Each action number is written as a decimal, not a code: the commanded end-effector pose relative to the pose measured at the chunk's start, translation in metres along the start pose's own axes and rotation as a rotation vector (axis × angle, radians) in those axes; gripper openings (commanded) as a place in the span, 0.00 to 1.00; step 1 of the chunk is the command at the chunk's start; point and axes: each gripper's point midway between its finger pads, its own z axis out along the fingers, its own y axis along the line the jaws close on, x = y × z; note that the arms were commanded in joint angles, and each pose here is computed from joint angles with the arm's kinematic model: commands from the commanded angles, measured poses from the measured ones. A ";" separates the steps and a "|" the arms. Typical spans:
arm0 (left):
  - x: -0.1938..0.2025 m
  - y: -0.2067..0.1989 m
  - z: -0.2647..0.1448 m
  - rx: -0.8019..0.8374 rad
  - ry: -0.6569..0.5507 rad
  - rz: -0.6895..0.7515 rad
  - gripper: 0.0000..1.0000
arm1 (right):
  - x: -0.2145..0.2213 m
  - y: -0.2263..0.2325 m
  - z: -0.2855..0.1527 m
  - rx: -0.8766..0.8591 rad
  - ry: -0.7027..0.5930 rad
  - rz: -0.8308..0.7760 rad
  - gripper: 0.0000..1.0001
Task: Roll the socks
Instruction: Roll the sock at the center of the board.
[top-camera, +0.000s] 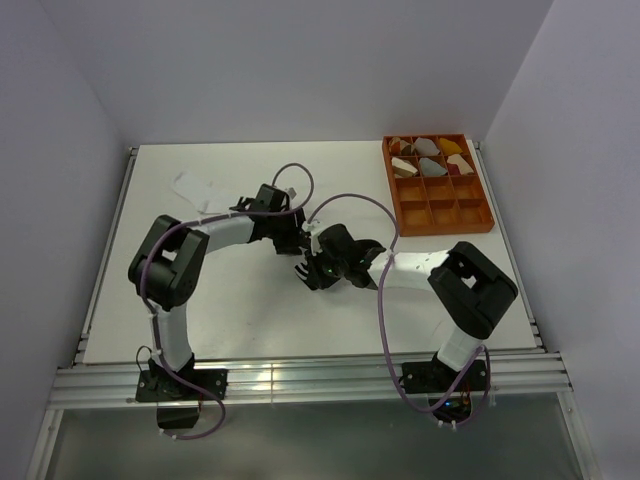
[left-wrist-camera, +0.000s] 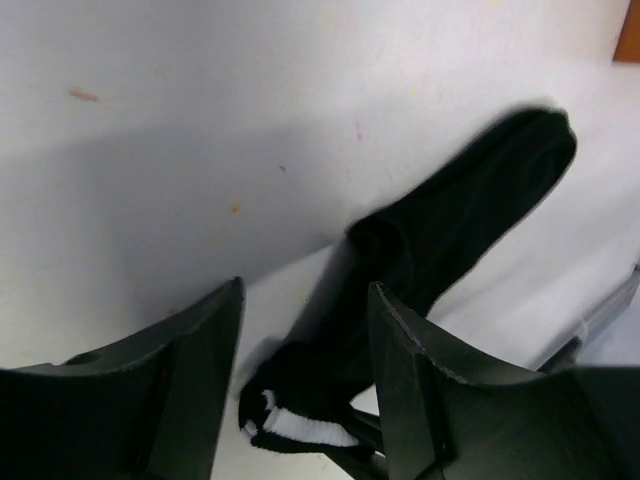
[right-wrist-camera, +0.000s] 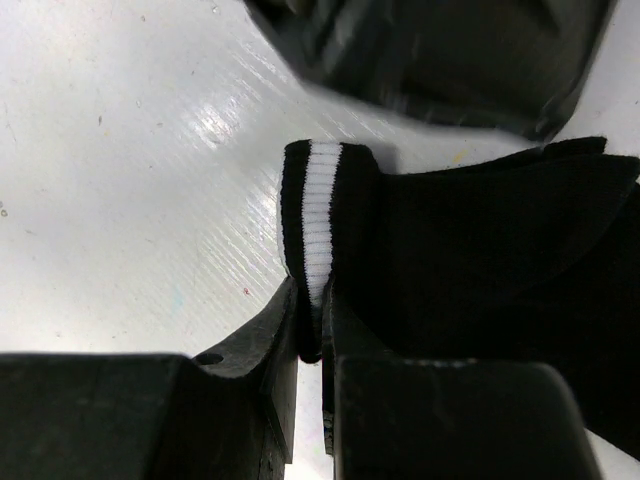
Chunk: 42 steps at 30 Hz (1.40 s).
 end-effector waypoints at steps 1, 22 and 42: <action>0.021 -0.003 0.003 0.053 0.150 0.101 0.59 | 0.004 -0.001 0.001 -0.001 0.019 -0.006 0.00; 0.064 0.019 0.037 0.029 0.362 0.201 0.45 | 0.003 -0.002 0.001 0.011 0.006 -0.033 0.00; 0.005 0.063 0.016 -0.098 0.062 -0.021 0.00 | 0.005 -0.007 0.003 0.016 0.025 -0.001 0.00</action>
